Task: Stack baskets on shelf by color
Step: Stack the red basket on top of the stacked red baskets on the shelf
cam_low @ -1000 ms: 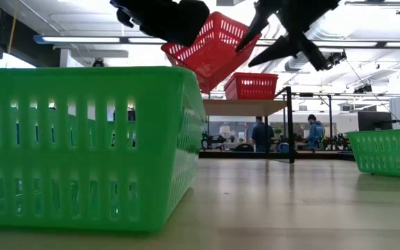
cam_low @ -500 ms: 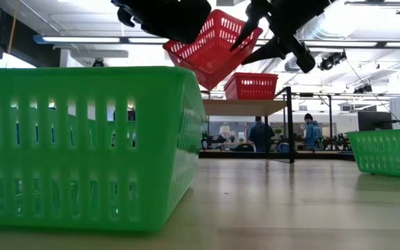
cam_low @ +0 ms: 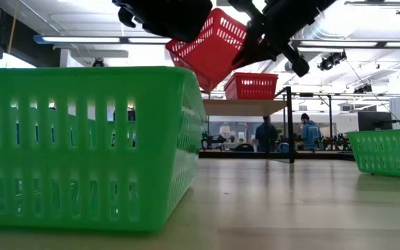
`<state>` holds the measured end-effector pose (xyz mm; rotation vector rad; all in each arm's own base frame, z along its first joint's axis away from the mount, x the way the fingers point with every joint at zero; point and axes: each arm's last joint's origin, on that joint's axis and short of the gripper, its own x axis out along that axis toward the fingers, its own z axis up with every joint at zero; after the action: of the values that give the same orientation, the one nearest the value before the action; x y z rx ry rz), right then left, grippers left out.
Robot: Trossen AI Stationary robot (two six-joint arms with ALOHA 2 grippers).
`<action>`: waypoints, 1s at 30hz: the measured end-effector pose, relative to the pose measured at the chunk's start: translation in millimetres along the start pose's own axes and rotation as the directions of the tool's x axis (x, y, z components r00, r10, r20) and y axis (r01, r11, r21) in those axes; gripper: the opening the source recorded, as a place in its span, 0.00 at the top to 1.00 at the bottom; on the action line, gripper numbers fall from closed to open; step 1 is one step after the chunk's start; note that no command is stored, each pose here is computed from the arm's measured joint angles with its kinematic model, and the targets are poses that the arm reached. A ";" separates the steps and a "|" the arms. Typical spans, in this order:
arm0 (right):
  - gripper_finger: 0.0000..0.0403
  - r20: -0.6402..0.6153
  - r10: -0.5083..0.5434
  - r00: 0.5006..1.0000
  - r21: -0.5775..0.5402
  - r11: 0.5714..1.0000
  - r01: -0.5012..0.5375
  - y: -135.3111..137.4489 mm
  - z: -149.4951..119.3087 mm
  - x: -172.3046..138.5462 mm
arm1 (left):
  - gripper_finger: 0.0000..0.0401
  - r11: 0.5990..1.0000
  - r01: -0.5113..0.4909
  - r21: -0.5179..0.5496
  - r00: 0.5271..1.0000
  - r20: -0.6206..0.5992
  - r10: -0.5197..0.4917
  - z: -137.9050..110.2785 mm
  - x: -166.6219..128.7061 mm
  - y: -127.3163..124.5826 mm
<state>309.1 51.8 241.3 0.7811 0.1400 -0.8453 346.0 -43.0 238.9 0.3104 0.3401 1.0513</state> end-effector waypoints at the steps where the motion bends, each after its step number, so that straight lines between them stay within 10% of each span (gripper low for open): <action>1: 0.99 -0.002 -0.001 1.000 -0.003 1.000 0.001 -0.3 0.3 0.5 | 0.97 1.000 0.008 -0.005 1.000 0.001 -0.008 0.3 -0.1 -0.3; 30: 1.00 0.009 -0.043 0.999 -0.091 0.995 0.044 -5.6 4.9 6.6 | 0.58 0.964 0.261 -0.056 0.964 0.062 -0.258 10.4 -35.2 -6.9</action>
<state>308.6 42.2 239.0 0.6917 0.1883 -0.8772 339.8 -78.2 249.9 0.2295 0.2888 0.7923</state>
